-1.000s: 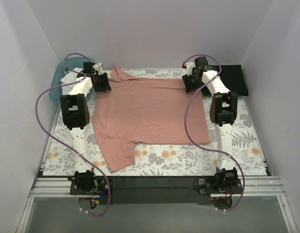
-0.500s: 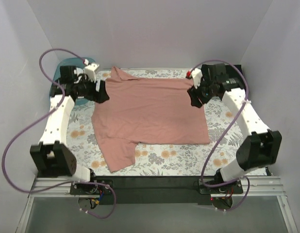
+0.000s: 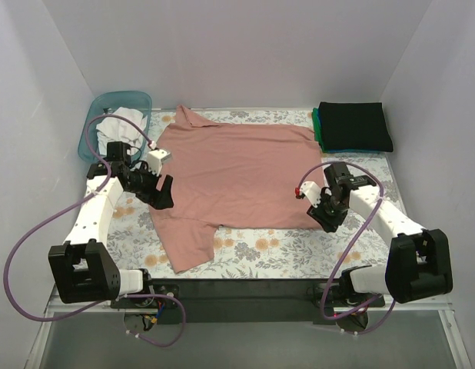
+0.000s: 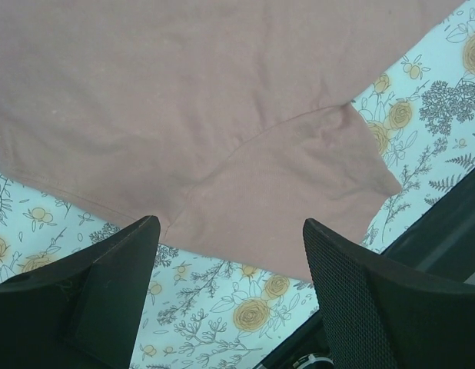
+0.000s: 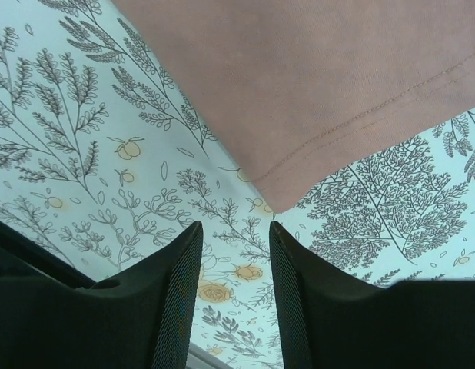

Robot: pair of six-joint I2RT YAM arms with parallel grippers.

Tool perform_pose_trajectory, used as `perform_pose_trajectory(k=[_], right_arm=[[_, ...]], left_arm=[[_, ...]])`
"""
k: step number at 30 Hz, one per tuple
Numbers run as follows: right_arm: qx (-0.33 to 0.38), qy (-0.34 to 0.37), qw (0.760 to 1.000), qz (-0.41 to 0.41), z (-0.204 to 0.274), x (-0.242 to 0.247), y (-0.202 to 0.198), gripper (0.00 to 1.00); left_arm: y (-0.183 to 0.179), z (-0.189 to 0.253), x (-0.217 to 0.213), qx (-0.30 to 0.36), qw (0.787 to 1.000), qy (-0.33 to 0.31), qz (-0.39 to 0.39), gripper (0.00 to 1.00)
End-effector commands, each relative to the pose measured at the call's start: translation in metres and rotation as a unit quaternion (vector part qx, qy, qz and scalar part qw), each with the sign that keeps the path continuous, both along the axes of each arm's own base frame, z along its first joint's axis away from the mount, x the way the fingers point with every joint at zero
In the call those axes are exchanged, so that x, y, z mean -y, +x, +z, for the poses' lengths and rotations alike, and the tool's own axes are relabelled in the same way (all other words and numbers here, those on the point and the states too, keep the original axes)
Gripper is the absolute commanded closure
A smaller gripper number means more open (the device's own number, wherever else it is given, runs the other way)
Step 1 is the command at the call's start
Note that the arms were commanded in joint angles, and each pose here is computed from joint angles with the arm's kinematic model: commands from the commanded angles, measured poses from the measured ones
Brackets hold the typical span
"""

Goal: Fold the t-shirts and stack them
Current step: Flatten the tshirt out

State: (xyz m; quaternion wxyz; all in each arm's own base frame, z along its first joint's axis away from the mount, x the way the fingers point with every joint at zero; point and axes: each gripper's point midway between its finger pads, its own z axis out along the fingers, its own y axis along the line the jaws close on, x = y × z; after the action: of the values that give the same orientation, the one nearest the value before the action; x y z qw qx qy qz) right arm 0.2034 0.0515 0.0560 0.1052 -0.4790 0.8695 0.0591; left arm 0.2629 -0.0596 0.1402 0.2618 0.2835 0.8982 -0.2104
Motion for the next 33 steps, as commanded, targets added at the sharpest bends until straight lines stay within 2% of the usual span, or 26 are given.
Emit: perform_pose_trajectory(k=[1,11,19,22,23,25,26,29,33], right_arm=[[0.039,-0.013,0.999,0.018,-0.005,0.003,0.013,0.53],[0.045,-0.024,0.998,0.028,-0.020,-0.004,0.018,0.52],[0.037,-0.066,0.996,0.048,-0.046,0.010,0.009,0.54],[0.030,-0.073,0.996,0.048,-0.053,0.013,0.005,0.63],[0.031,-0.073,0.996,0.048,-0.053,0.013,0.006,0.71],[0.036,-0.072,0.996,0.044,-0.051,0.012,0.009,0.78],[0.037,-0.073,0.996,0.042,-0.050,0.012,0.009,0.86],[0.039,-0.078,0.995,0.038,-0.049,0.013,0.013,0.99],[0.042,-0.082,0.995,0.036,-0.047,0.014,0.014,0.99]], left_arm=[[-0.006,-0.001,-0.003,0.012,1.000,0.009,-0.012,0.26],[-0.007,-0.016,-0.007,0.000,1.000,0.020,-0.011,0.26],[-0.014,-0.029,-0.012,0.013,0.998,0.043,-0.036,0.28],[-0.026,-0.038,-0.014,0.021,0.996,0.058,-0.071,0.30],[-0.028,-0.042,-0.016,0.023,0.995,0.065,-0.077,0.31],[-0.035,-0.049,-0.018,0.028,0.992,0.075,-0.098,0.34],[-0.037,-0.052,-0.019,0.031,0.991,0.078,-0.104,0.34],[-0.041,-0.063,-0.018,0.046,0.987,0.085,-0.125,0.36],[-0.037,-0.067,-0.014,0.063,0.984,0.091,-0.137,0.38]])
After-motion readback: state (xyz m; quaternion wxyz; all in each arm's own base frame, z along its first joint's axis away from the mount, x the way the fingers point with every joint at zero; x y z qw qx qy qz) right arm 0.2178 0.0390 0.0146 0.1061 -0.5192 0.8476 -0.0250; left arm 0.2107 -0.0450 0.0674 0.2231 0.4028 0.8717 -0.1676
